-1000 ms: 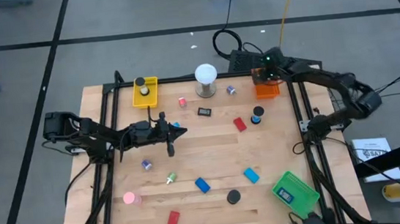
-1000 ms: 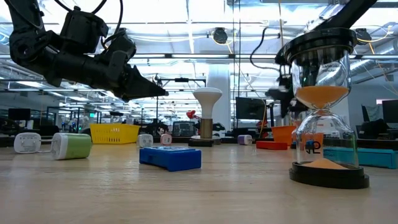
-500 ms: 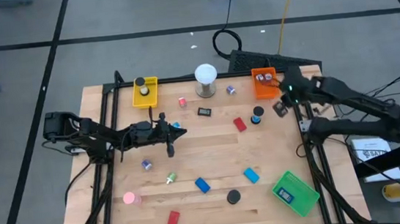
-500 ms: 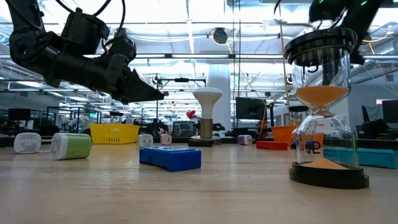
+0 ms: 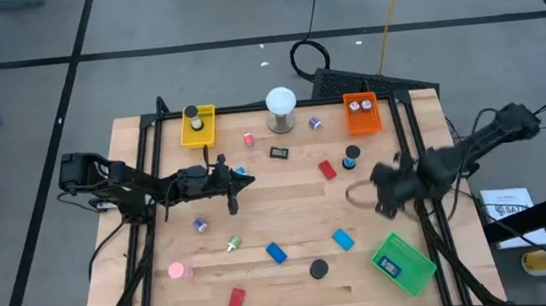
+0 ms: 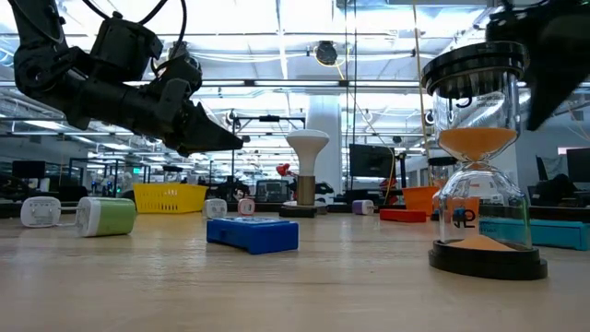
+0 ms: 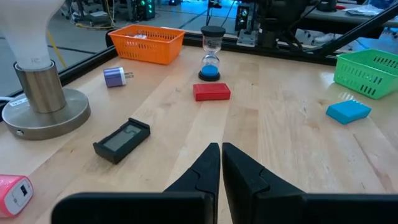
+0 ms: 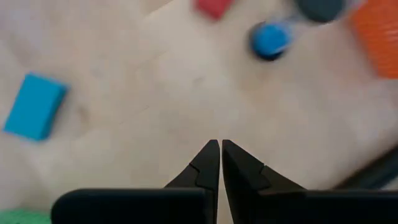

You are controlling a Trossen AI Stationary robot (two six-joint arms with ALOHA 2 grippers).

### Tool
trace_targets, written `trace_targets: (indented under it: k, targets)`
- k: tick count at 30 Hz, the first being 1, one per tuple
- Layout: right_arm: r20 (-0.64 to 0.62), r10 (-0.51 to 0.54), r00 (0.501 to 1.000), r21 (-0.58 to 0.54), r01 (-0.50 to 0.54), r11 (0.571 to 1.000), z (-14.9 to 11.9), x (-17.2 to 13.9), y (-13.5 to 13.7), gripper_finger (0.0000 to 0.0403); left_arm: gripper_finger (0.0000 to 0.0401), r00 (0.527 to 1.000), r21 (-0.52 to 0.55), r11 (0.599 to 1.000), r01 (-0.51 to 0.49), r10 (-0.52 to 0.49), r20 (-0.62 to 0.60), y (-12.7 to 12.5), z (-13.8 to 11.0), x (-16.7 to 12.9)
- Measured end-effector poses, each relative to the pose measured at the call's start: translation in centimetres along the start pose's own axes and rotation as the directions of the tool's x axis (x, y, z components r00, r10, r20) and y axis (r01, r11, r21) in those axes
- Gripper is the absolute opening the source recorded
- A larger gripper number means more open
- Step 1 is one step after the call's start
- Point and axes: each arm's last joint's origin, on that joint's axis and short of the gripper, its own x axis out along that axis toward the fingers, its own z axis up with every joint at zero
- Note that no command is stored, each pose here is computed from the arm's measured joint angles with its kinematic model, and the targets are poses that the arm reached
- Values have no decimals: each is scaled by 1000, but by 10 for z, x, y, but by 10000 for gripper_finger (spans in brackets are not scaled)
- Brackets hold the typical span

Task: Pick & Place Office items
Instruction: Put the light blue digital clock into the green bin

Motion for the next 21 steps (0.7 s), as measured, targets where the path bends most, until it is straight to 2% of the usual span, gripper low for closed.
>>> trace_targets:
  k: [5,10,16,21]
  targets:
    - [29,58,998,16,-58,998,-10,15,47,15,21,1000,-1,1000,0,0,0,0,0,0]
    - [62,136,989,76,-140,987,-11,28,77,38,21,1000,-8,1000,0,0,0,0,0,0]
    - [104,206,973,121,-218,968,-8,38,97,105,21,1000,-5,1000,0,0,0,0,0,0]
    - [128,219,967,139,-236,962,-6,53,113,174,21,1000,-5,1000,0,0,0,0,0,0]
